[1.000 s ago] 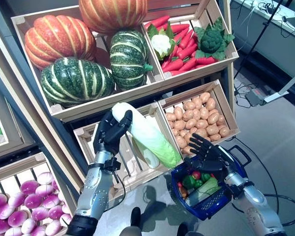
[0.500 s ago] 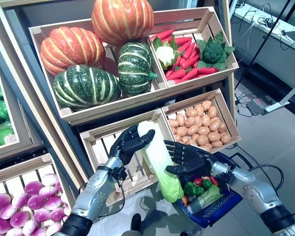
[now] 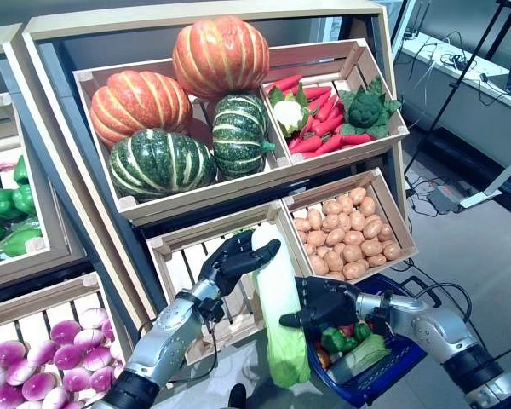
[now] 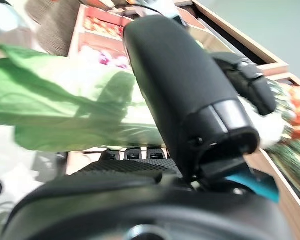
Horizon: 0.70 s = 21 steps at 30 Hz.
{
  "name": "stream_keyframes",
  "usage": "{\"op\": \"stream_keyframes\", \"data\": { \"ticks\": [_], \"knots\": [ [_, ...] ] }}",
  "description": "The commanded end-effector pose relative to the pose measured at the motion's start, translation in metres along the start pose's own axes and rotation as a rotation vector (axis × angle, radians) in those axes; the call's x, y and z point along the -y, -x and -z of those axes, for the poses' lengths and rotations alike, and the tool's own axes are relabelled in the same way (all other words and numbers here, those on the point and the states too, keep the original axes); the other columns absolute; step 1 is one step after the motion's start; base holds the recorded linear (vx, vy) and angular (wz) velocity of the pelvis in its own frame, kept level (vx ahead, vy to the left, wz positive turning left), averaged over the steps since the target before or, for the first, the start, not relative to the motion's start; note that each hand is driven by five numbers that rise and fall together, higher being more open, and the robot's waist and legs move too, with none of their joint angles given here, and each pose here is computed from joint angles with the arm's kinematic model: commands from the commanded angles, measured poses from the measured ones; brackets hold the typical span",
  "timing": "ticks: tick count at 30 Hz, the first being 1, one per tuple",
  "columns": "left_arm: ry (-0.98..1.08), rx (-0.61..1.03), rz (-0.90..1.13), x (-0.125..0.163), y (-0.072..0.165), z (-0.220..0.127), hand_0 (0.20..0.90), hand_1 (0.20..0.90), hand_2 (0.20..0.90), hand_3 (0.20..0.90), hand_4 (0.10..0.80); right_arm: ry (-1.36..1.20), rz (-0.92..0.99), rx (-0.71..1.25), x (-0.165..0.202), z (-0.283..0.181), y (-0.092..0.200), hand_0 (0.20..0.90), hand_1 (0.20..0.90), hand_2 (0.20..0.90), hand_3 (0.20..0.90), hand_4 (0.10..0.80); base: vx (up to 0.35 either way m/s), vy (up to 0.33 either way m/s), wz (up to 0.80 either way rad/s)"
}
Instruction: Put vegetables into the basket
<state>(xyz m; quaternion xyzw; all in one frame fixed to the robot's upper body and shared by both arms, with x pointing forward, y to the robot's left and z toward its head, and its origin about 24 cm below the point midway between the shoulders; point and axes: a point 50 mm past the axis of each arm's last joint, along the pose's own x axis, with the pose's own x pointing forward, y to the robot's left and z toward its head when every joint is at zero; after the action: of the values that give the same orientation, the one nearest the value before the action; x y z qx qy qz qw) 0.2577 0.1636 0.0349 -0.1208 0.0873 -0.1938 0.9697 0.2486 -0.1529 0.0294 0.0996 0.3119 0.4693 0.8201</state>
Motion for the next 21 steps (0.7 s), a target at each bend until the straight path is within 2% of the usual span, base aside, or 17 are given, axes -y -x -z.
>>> {"op": "stream_keyframes", "data": {
  "ticks": [1,14,15,16,18,21],
  "knots": [
    [-0.015,0.274,0.127,0.019,-0.027,-0.060,0.300,0.300,0.300,0.300,0.400,0.080,-0.324,-0.062,-0.027,-0.010,-0.012,0.900,0.900,0.900,0.900,0.800,0.000,0.000,0.00],
    [0.028,0.266,0.109,0.017,-0.024,-0.052,0.300,0.300,0.300,0.300,0.400,0.112,-0.336,-0.117,-0.030,0.000,-0.014,0.900,0.900,0.900,0.900,0.800,0.000,0.000,0.00],
    [0.033,0.267,0.107,0.018,-0.024,-0.051,0.300,0.300,0.300,0.300,0.400,0.101,-0.348,-0.115,-0.032,0.002,-0.015,0.801,0.801,0.801,0.801,0.734,0.000,0.000,0.00],
    [0.034,0.268,0.107,0.018,-0.023,-0.051,0.300,0.300,0.300,0.300,0.400,0.097,-0.351,-0.115,-0.033,0.003,-0.016,0.528,0.528,0.528,0.528,0.552,0.000,0.000,0.00],
    [0.039,0.269,0.104,0.019,-0.024,-0.050,0.300,0.300,0.300,0.300,0.400,0.095,-0.345,-0.108,-0.034,0.003,-0.018,0.300,0.300,0.300,0.300,0.400,0.000,0.000,0.00],
    [0.050,0.273,0.099,0.019,-0.024,-0.049,0.300,0.300,0.300,0.300,0.400,0.097,-0.355,-0.100,-0.035,0.003,-0.020,0.300,0.300,0.300,0.300,0.400,0.000,0.000,0.00]
  ]
}}
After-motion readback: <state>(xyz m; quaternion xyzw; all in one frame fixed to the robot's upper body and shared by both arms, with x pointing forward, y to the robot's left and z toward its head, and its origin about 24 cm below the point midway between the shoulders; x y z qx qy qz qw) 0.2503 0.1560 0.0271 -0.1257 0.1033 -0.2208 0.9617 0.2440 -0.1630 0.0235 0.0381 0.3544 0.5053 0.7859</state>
